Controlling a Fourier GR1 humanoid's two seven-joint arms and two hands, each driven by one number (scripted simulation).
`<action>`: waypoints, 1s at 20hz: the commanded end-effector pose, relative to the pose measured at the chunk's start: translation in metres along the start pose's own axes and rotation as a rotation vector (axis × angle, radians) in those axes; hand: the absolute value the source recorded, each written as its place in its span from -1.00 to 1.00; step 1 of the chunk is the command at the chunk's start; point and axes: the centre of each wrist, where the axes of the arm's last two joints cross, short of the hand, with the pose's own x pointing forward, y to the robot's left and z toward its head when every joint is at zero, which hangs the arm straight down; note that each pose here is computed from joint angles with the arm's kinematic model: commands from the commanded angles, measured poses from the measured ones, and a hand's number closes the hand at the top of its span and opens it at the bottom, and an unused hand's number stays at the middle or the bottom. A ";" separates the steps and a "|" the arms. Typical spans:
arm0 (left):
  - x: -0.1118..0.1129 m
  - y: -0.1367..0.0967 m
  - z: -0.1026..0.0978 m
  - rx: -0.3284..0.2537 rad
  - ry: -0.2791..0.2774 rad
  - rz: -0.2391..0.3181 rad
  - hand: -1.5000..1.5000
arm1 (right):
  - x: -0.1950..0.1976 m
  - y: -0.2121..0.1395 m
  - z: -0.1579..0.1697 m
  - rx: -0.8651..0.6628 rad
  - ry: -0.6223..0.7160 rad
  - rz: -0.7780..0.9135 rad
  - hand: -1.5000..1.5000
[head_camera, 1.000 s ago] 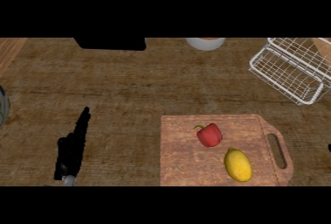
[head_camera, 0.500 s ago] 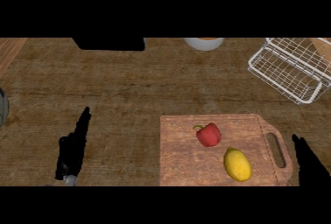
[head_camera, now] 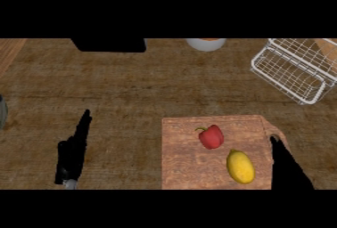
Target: Pick the lemon from the cutting board and place it in the tiered basket
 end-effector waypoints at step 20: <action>-0.016 -0.004 0.013 -0.004 0.069 0.017 0.00 | 0.045 0.041 -0.010 0.155 0.289 0.075 -1.00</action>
